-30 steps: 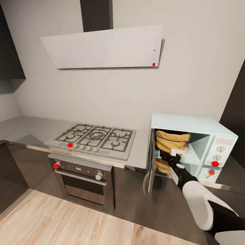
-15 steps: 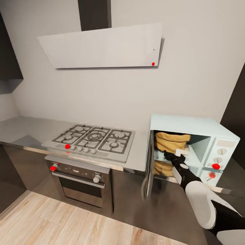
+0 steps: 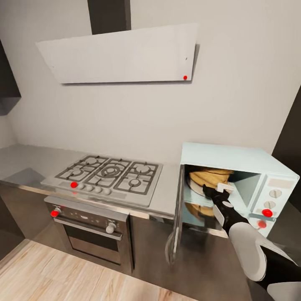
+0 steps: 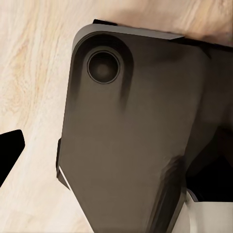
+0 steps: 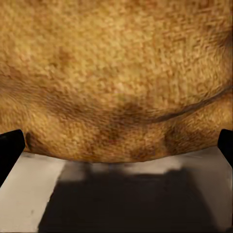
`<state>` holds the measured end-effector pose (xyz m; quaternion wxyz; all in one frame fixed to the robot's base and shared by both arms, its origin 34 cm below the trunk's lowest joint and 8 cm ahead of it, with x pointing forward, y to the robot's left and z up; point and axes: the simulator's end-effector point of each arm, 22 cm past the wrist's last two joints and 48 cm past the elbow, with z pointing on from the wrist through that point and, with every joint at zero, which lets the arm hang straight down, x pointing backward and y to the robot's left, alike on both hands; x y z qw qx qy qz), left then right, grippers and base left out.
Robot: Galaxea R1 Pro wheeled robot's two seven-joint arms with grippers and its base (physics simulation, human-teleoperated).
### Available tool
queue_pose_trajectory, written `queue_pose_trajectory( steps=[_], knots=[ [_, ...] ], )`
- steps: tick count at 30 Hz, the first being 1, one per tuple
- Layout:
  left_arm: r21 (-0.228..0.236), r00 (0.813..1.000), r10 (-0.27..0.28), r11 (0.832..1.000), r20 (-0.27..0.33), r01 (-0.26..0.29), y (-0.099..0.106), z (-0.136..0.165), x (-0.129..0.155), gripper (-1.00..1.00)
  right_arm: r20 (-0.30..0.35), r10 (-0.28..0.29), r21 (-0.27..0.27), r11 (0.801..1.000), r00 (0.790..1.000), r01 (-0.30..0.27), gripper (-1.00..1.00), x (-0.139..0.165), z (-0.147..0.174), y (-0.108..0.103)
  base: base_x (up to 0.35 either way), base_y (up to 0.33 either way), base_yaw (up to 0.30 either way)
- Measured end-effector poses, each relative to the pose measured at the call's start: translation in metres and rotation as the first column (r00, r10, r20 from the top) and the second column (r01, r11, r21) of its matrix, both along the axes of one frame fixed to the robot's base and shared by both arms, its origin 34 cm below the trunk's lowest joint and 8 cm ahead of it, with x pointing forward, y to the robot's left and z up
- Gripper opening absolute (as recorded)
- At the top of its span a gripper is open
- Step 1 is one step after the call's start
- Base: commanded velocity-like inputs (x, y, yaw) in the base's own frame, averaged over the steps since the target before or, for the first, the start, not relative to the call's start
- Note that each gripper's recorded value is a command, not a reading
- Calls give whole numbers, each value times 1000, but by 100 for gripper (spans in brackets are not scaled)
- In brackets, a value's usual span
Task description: In the kitchen, take the popcorn bag from the countertop, put it into the microwave, and heat it until the popcorn is cooked so the cooked popcorn ends up inside the bag.
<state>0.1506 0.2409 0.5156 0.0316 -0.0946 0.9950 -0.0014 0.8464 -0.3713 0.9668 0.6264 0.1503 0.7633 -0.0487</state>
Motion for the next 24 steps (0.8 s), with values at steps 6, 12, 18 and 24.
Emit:
queue_pose_trajectory(
  steps=[6,12,18,24],
  knots=[
    [0,1000,0,1000,0,0,0,0,0,100,-6,8,-5,1000,1000,-8,100,0,-2,2,23,-27,0],
    [0,1000,0,1000,-1,0,0,0,0,100,-8,16,-8,1000,1000,-16,100,1,-2,3,-261,-118,0],
    [-2,1000,-6,1000,-1,6,-1,0,0,100,-9,23,-12,1000,1000,-23,100,2,-2,5,-303,-128,0],
    [-2,1000,-9,1000,-1,9,-1,0,0,100,-10,31,-16,999,999,-32,100,2,-2,7,-305,-127,0]
  ],
)
